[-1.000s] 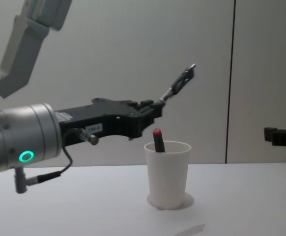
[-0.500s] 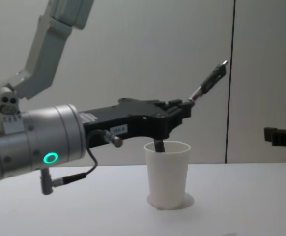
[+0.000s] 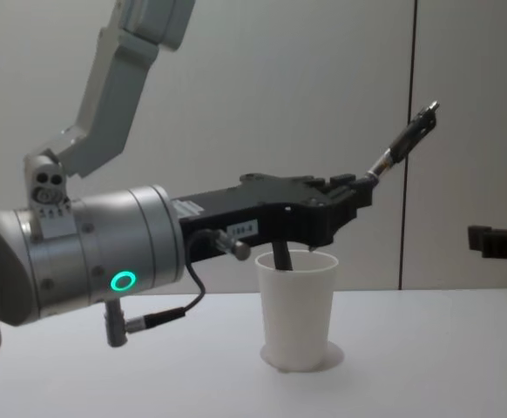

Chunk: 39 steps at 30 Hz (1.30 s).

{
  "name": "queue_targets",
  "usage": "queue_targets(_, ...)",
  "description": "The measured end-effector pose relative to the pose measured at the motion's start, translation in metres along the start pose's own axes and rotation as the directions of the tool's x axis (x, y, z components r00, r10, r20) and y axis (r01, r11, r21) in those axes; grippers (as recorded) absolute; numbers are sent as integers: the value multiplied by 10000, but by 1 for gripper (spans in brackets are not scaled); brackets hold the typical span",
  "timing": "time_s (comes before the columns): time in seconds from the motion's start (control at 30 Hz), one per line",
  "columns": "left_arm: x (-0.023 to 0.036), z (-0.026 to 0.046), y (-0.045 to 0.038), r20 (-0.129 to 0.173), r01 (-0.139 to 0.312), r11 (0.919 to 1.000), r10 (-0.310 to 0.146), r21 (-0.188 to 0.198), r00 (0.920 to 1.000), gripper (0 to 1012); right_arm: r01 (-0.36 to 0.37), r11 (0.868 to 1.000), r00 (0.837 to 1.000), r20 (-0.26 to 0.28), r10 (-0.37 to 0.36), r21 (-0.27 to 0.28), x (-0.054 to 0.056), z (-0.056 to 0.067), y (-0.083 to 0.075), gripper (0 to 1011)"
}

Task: Place the pen into the pen holder.

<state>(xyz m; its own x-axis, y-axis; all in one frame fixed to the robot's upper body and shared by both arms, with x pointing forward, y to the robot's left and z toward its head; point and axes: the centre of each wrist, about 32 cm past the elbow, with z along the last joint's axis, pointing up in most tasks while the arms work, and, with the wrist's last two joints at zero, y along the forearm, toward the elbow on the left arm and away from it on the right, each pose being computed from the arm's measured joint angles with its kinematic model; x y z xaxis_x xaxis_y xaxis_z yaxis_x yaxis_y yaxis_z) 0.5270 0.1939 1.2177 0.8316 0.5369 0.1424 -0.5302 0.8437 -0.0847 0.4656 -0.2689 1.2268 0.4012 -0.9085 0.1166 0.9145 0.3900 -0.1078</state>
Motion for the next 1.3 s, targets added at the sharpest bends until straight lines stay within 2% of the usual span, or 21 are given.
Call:
queue_targets(0.6,-32,-9,-49,-102,142,9999,-142,-76,9998,140,-15,10000,10000,15,15,69,1,-5,-6,1001)
queue_targets(1.0,-36,-11,-59,-124,172,9998,-173,-89,9998,140,-247,9982,9996,-129,254,549,31,-27,-104,1001)
queue_targets(1.3,-38,-11,-63,-129,180,9998,-181,-95,9998,140,-472,9937,9973,-515,526,1019,69,-62,-240,1001)
